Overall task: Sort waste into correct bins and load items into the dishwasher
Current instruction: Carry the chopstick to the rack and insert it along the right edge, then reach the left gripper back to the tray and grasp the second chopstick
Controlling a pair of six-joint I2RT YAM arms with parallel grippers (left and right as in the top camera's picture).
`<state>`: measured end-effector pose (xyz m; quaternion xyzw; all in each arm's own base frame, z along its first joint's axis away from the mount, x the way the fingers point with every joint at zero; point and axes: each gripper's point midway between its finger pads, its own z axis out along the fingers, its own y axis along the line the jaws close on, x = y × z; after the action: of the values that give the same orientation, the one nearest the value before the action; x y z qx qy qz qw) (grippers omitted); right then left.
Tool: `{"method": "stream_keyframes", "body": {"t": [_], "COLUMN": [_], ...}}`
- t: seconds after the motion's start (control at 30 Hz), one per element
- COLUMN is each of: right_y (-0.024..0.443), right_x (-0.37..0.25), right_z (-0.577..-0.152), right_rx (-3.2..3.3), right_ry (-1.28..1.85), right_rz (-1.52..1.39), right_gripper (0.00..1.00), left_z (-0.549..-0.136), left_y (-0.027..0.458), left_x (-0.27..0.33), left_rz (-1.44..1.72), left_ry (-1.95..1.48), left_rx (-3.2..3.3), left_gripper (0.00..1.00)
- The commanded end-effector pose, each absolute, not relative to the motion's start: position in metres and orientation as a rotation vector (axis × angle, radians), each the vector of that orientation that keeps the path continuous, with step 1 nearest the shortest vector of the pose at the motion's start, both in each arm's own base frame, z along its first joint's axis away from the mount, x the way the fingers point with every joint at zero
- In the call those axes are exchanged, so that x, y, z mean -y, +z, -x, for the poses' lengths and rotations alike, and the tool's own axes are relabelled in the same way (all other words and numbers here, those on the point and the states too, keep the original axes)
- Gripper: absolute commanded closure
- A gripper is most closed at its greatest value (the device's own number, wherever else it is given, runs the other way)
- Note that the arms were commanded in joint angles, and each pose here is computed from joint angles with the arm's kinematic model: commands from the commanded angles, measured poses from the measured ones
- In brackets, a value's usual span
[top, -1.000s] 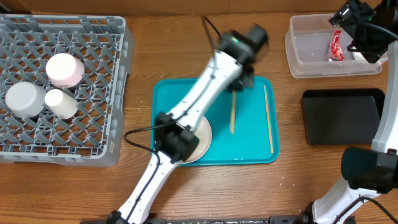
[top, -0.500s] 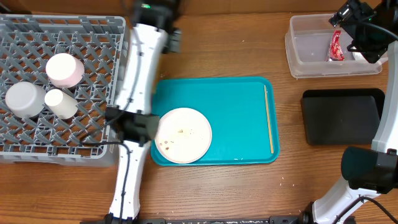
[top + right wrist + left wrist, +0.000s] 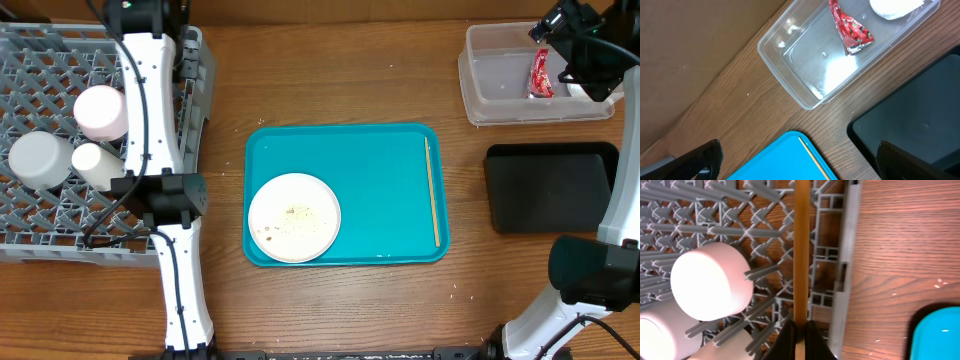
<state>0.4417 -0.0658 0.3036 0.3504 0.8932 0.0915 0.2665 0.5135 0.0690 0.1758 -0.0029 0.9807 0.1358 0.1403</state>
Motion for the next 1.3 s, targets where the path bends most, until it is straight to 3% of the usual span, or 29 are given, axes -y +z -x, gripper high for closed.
{"method": "stream_keyframes", "body": {"t": [0.0, 0.43, 0.7, 1.0, 1.1, 1.2, 1.27], "right_y": [0.301, 0.301, 0.301, 0.301, 0.301, 0.301, 0.301], "right_x": [0.068, 0.068, 0.068, 0.068, 0.068, 0.068, 0.068], "right_z": [-0.443, -0.443, -0.443, -0.443, -0.443, -0.443, -0.443], "right_rx": [-2.413, -2.413, -2.414, -2.413, -2.414, -2.413, -2.413], "right_ry": [0.233, 0.233, 0.233, 0.233, 0.233, 0.233, 0.233], "right_rz": [-0.947, -0.947, -0.948, -0.947, -0.948, -0.947, -0.947], "right_gripper": [0.00, 0.00, 0.00, 0.00, 0.00, 0.00, 0.00], "left_z": [-0.507, -0.508, -0.508, -0.508, -0.511, -0.513, -0.509], "left_y": [0.205, 0.196, 0.196, 0.196, 0.197, 0.213, 0.234], "left_x": [-0.085, -0.072, -0.072, -0.070, -0.047, 0.010, 0.050], "left_rz": [0.015, 0.004, 0.005, 0.074, 0.117, 0.074, -0.011], "left_ry": [0.378, 0.067, 0.068, 0.047, -0.133, -0.600, -0.922], "left_rx": [-2.780, -2.796, -2.796, -2.793, -2.779, -2.709, -2.616], "left_gripper": [0.96, 0.96, 0.79, 0.77, 0.75, 0.54, 0.52]}}
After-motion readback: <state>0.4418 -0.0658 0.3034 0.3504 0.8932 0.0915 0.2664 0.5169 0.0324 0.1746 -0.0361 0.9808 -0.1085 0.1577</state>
